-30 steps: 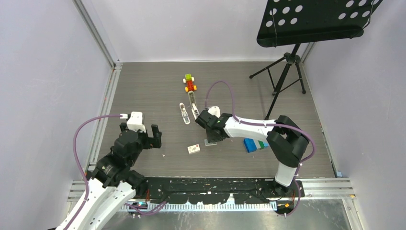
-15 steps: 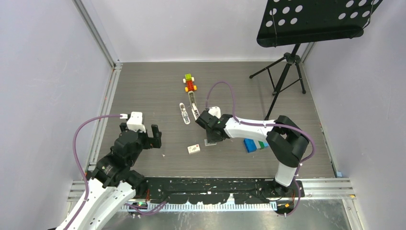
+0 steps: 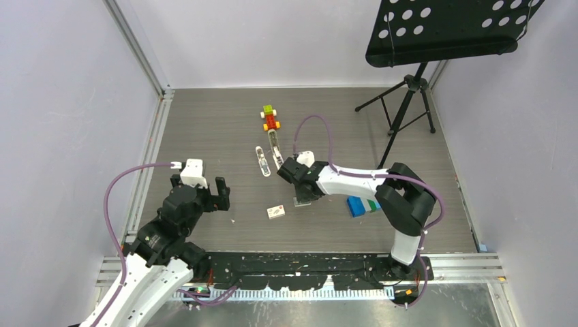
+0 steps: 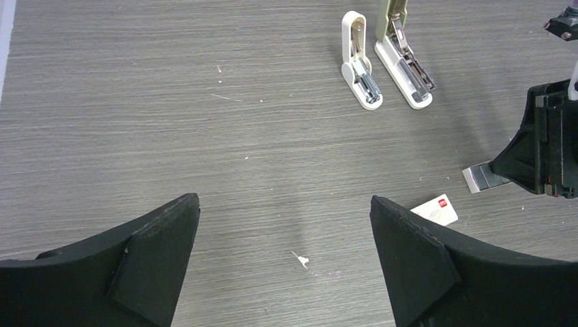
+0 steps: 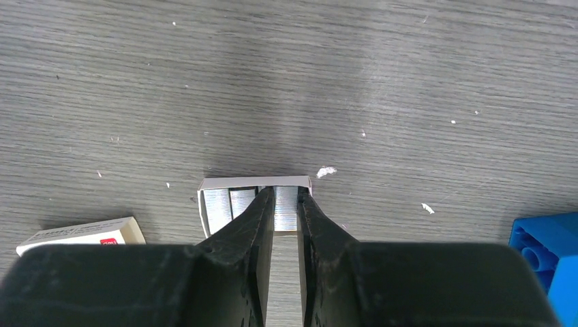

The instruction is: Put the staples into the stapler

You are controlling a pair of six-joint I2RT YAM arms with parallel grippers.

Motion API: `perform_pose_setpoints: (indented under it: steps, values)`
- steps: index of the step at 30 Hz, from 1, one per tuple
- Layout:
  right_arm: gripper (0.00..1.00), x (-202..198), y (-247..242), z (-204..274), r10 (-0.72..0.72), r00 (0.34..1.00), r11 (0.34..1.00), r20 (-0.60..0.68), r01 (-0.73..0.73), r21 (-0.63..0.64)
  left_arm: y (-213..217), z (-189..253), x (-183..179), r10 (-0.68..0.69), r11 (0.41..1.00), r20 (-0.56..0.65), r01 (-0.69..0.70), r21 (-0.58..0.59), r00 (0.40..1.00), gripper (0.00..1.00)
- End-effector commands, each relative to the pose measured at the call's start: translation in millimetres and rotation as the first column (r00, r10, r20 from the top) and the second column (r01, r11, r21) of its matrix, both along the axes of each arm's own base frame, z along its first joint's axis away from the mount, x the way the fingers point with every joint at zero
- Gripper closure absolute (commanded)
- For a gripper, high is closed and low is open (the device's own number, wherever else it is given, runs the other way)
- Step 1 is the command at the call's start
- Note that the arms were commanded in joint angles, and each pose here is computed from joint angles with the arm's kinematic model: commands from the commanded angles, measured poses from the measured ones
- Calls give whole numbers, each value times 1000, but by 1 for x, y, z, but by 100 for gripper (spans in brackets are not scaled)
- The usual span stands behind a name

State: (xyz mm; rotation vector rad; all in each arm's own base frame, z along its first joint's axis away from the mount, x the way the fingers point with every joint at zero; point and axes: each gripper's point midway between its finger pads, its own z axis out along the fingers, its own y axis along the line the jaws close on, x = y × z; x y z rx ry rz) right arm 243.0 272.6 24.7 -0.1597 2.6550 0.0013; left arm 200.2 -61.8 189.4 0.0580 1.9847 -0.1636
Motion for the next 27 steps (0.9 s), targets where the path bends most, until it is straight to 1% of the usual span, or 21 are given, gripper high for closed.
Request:
perform_pose_setpoints:
  steps: [1, 4, 10, 20, 27]
  values:
    - [78, 0, -9, -13, 1, 1000, 997, -24, -3, -71, -2, 8, 6, 3, 1000, 36, -3, -12, 999, 2]
    - [78, 0, -3, -14, 10, 999, 999, -30, -12, -49, -2, 7, 6, 2, 1000, 35, -2, -10, 999, 2]
    - [82, 1, 0, -8, 24, 999, 999, -24, -24, -35, -2, 7, 6, 2, 1000, 36, -1, -11, 999, 2]
    - [83, 7, 14, 40, 102, 994, 993, 45, -104, 56, -1, 8, 6, 2, 1000, 41, -1, -12, 999, 2]
    - [83, 15, 29, 65, 157, 984, 982, 84, -165, 94, -1, 9, 6, 1, 1000, 44, 0, -12, 999, 2]
